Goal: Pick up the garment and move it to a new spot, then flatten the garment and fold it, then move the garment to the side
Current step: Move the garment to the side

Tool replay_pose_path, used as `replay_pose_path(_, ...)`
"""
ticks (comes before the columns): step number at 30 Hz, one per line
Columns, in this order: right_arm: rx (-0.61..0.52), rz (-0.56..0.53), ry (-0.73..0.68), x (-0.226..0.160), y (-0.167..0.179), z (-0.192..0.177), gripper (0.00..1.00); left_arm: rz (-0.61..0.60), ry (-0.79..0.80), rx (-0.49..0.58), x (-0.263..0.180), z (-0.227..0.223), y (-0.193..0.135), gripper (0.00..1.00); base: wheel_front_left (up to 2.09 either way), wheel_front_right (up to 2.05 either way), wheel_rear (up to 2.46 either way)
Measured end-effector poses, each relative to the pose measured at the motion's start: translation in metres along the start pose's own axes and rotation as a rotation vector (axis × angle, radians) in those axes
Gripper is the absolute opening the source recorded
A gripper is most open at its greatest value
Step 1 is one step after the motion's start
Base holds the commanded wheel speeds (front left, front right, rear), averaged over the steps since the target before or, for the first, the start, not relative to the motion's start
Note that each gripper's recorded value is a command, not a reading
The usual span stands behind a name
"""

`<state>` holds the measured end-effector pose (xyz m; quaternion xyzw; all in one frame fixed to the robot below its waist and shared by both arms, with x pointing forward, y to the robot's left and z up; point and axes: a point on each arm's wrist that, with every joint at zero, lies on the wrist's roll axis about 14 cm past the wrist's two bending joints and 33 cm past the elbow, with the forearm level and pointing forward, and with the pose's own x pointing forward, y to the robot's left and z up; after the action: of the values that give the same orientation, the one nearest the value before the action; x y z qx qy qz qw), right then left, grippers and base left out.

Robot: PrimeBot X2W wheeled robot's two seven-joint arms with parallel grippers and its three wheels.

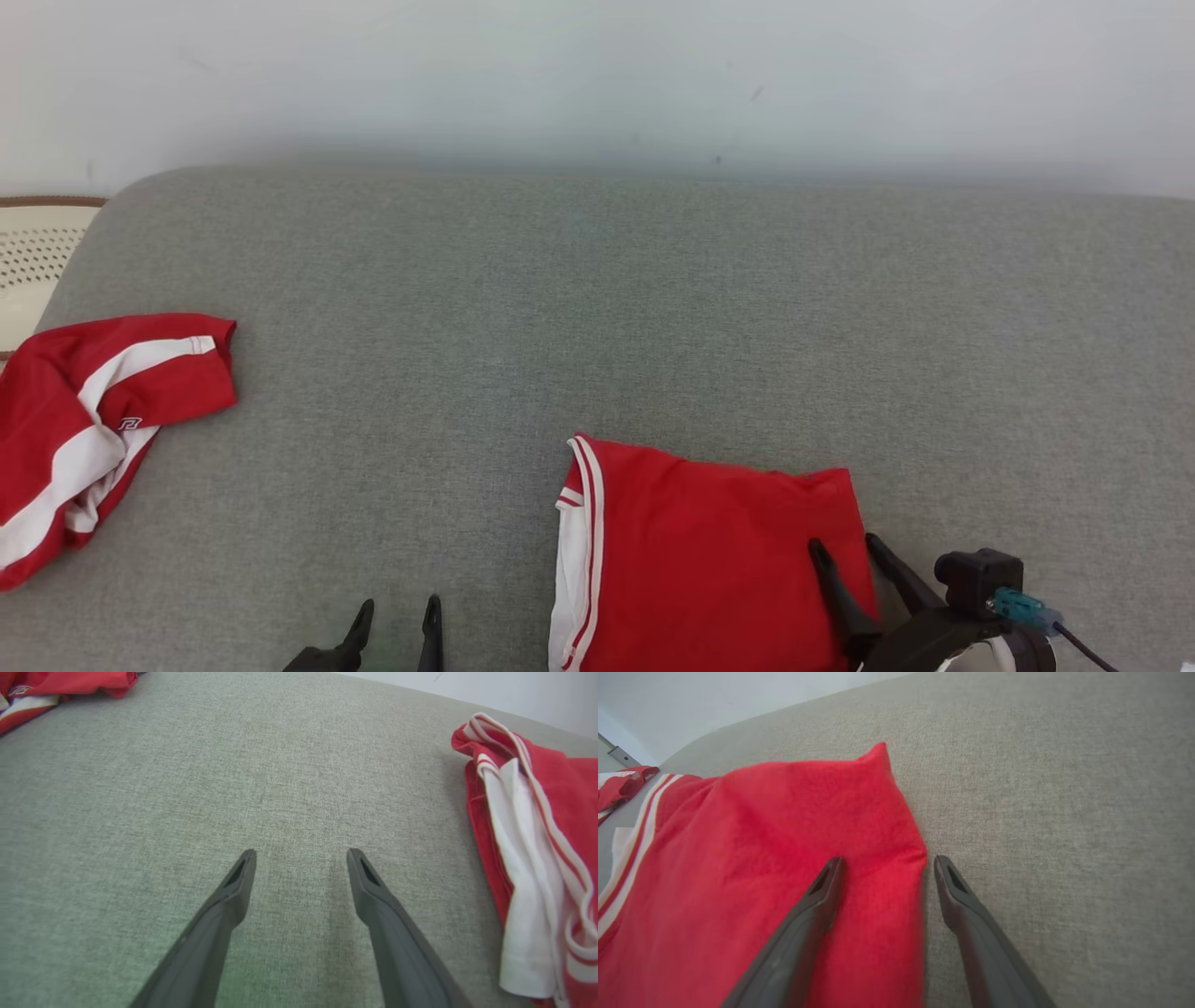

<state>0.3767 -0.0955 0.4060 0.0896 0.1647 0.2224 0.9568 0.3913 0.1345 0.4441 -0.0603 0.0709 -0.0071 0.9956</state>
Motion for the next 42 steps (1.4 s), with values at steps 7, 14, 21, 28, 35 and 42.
replay_pose_path(7, -0.005, 0.020, 0.020, 0.007, 0.006, -0.002, 0.00, 0.019, -0.014, 0.007, -0.003, 0.004, 0.007, 1.00, 0.00, 0.00, 0.00)
replay_pose_path(14, -0.029, -0.020, -0.049, 0.003, -0.007, 0.021, 0.00, -0.004, -0.049, 0.010, -0.003, 0.015, 0.000, 1.00, 0.00, 0.00, 0.00)
replay_pose_path(21, -0.039, -0.091, -0.101, -0.010, -0.026, 0.035, 0.00, -0.060, -0.074, 0.022, -0.002, 0.023, -0.018, 1.00, 0.00, 0.00, 0.00)
replay_pose_path(28, -0.035, -0.208, -0.148, -0.040, -0.055, 0.042, 0.00, -0.166, -0.108, 0.046, 0.007, 0.033, -0.055, 1.00, 0.00, 0.00, 0.00)
replay_pose_path(35, -0.016, -0.299, -0.169, -0.068, -0.074, 0.040, 0.00, -0.263, -0.131, 0.056, 0.017, 0.041, -0.093, 1.00, 0.00, 0.00, 0.00)
replay_pose_path(42, 0.017, -0.399, -0.191, -0.102, -0.091, 0.034, 0.00, -0.386, -0.145, 0.072, 0.024, 0.043, -0.139, 1.00, 0.00, 0.00, 0.00)
